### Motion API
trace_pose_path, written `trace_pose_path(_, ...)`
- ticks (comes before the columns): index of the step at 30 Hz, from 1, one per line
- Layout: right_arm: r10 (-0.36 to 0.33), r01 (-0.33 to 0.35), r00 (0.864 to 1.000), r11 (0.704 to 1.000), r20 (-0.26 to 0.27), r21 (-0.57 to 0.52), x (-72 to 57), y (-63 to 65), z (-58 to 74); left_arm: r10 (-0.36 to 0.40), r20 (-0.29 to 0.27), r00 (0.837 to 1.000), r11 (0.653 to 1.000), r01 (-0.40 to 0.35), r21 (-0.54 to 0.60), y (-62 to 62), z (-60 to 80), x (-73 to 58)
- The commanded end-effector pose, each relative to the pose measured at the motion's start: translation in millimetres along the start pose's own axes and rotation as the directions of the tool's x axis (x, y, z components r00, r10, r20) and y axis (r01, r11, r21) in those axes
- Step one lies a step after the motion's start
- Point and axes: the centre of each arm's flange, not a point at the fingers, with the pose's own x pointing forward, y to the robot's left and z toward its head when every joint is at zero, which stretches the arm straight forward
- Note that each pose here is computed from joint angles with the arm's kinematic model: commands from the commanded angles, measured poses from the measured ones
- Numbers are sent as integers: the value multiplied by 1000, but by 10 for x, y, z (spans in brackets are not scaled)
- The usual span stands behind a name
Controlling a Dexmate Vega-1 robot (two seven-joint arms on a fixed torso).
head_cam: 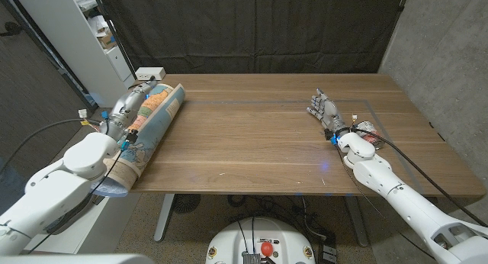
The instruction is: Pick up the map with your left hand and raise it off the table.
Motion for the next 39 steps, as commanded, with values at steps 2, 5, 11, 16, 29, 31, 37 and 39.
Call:
trace_pose_path(2,6,-6,1000,1000,-2,0,34,29,-17,59,-63,996,997,-55,55,101,-36,-56)
trace_pose_path(5,5,-5,1000,1000,4,-3,44,27,5,68,-78,995,996,-63,66,113,-28,-59)
trace_pose_path(11,-2,2,1000,1000,26,-15,46,15,44,82,-104,991,992,-70,107,133,-11,-64)
trace_pose_path(16,-2,3,999,1000,50,-21,44,6,93,87,-122,989,990,-71,125,152,-4,-84)
trace_pose_path(29,11,-10,998,1000,68,-24,66,29,145,109,-154,982,985,-85,150,166,-38,-152)
trace_pose_path(31,12,-10,997,1000,72,-24,68,32,153,115,-158,981,983,-89,162,171,-31,-168)
trace_pose_path(37,13,-11,997,1000,80,-23,76,32,171,141,-182,973,973,-103,206,192,-13,-208)
trace_pose_path(39,14,-12,997,1000,80,-23,80,31,173,145,-184,972,971,-104,217,201,-10,-218)
